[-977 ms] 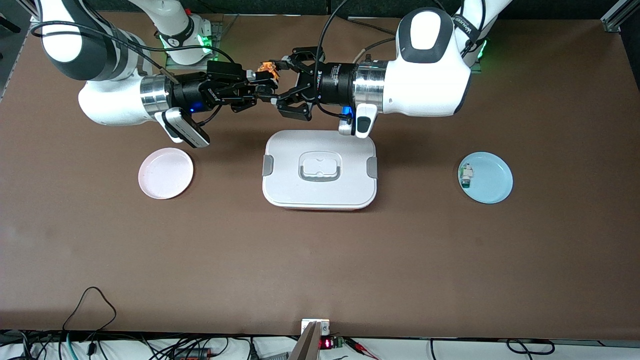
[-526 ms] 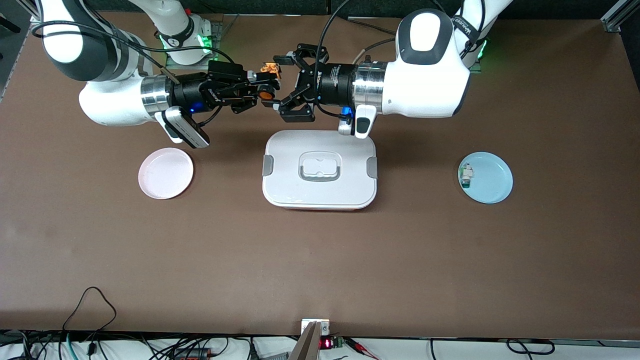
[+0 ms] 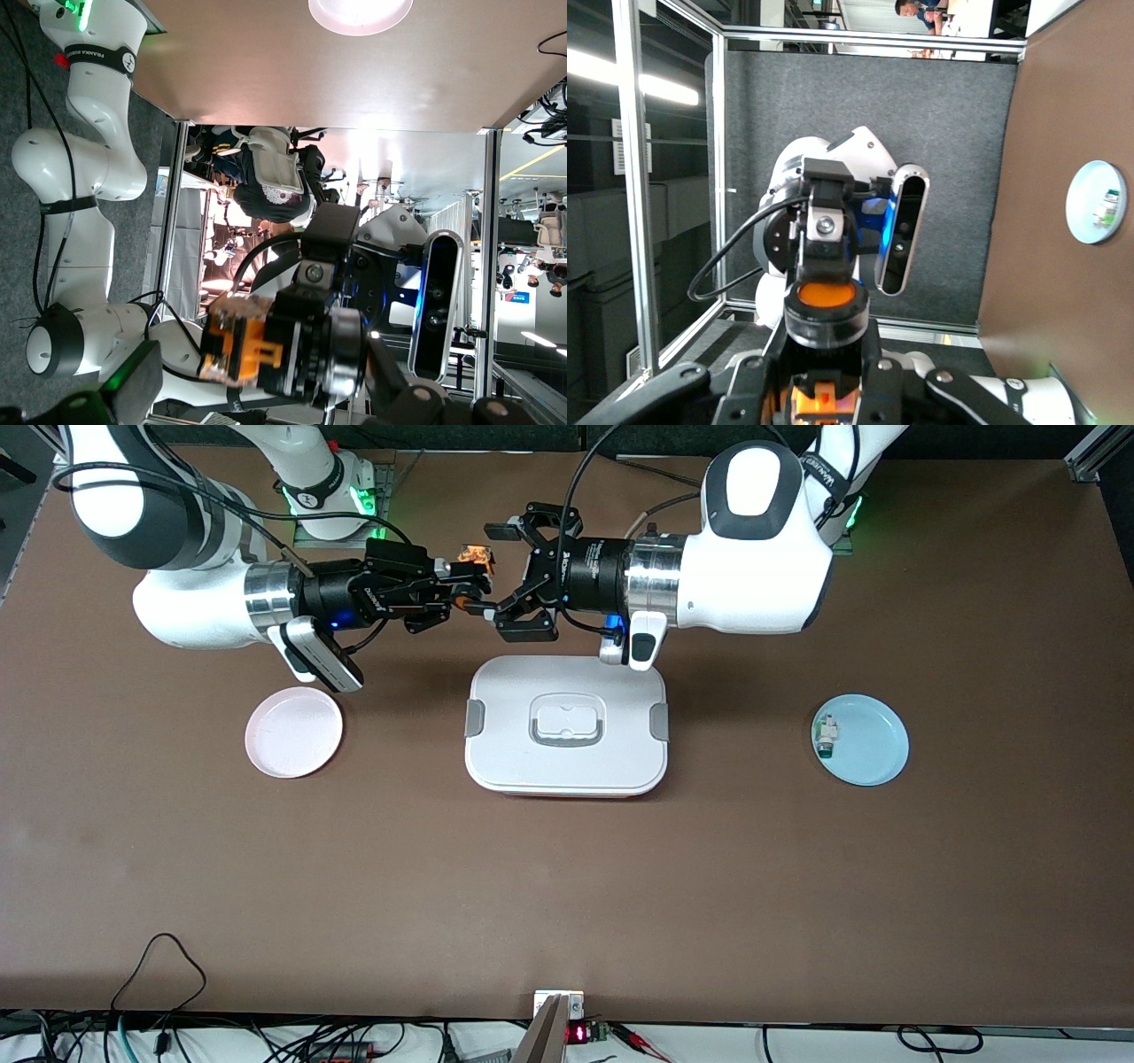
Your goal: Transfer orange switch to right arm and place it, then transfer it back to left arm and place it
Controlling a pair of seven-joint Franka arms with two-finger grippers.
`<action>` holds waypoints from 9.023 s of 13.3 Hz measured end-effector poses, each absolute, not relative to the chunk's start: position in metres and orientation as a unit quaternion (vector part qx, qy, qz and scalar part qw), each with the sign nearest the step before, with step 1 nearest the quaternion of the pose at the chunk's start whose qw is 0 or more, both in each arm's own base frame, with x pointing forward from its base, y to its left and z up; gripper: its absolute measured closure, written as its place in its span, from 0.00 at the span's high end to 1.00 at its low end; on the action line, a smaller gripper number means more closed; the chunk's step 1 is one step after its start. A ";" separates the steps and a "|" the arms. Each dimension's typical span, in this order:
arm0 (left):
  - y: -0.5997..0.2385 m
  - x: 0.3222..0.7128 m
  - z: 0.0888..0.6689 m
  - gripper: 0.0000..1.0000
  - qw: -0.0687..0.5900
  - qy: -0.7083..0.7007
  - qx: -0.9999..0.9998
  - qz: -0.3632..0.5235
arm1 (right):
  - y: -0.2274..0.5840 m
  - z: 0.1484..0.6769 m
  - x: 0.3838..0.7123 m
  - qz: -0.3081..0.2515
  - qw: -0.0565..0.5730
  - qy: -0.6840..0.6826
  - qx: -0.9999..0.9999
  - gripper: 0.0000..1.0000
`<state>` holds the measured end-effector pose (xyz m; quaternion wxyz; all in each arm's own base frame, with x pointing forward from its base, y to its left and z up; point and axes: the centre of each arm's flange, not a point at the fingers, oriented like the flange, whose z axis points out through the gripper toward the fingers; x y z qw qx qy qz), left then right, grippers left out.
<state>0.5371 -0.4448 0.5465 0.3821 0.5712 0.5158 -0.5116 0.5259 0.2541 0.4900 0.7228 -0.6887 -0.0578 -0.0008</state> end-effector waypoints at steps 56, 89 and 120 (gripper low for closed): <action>-0.022 0.562 0.603 1.00 -0.058 -0.074 0.991 -0.096 | 0.014 0.317 0.581 0.000 -0.006 -0.625 -0.781 1.00; -0.016 0.555 0.610 1.00 0.011 -0.035 0.999 -0.022 | -0.076 0.574 0.587 0.036 -0.031 0.076 -0.996 1.00; -0.004 0.556 0.607 1.00 0.011 -0.025 0.999 -0.026 | -0.054 0.592 0.552 0.004 -0.015 0.043 -0.999 1.00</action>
